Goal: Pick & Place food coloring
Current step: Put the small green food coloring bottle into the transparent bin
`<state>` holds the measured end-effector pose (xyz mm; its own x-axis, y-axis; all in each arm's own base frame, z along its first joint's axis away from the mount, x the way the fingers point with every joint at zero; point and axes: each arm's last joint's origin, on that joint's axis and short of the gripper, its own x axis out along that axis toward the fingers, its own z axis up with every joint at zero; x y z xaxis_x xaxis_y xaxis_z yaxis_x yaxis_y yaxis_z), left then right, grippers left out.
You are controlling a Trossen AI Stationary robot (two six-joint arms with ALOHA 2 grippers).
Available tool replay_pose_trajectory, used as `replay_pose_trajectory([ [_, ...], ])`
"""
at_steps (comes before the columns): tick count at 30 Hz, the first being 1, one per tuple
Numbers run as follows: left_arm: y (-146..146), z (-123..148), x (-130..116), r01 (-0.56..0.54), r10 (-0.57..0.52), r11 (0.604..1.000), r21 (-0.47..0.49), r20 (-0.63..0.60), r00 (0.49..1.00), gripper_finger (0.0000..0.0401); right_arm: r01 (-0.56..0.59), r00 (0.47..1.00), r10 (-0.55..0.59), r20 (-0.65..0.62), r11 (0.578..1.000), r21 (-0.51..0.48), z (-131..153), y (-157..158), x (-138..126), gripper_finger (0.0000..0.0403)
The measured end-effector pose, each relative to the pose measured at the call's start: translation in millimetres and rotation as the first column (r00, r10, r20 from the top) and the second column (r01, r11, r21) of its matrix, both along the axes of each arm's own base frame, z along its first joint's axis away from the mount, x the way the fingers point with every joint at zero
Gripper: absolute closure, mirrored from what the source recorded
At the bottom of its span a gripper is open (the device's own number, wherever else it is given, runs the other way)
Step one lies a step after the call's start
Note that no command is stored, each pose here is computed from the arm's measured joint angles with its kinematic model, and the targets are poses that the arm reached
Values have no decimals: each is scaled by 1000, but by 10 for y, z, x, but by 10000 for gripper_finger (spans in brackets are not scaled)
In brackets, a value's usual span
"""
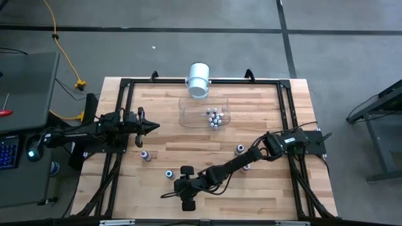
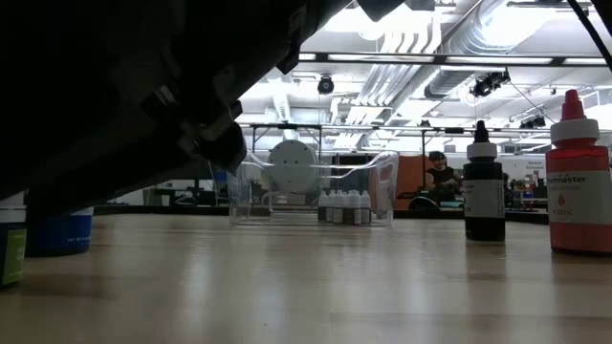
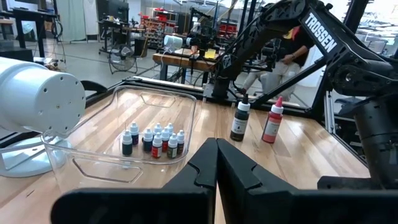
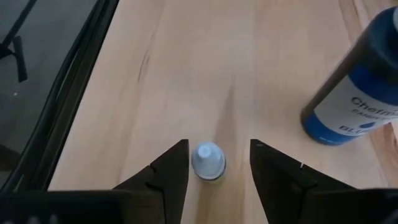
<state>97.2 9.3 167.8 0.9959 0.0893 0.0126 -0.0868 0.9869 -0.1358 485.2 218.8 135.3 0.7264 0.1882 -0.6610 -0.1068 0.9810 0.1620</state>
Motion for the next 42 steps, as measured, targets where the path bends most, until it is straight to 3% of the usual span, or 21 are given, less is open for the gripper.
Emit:
replay_pose_trajectory([
  [28, 0, 0, 0, 0, 0, 1000, 0, 0, 1000, 400, -13, 1000, 12, 22, 1000, 16, 33, 15, 11, 348],
  [34, 0, 0, 0, 0, 0, 1000, 0, 0, 1000, 400, 22, 998, -22, 56, 1000, -1, 245, -11, -15, 351],
  [42, 0, 0, 0, 0, 0, 1000, 0, 0, 1000, 400, 106, 994, -105, 12, 990, -96, 877, -231, -248, 352],
])
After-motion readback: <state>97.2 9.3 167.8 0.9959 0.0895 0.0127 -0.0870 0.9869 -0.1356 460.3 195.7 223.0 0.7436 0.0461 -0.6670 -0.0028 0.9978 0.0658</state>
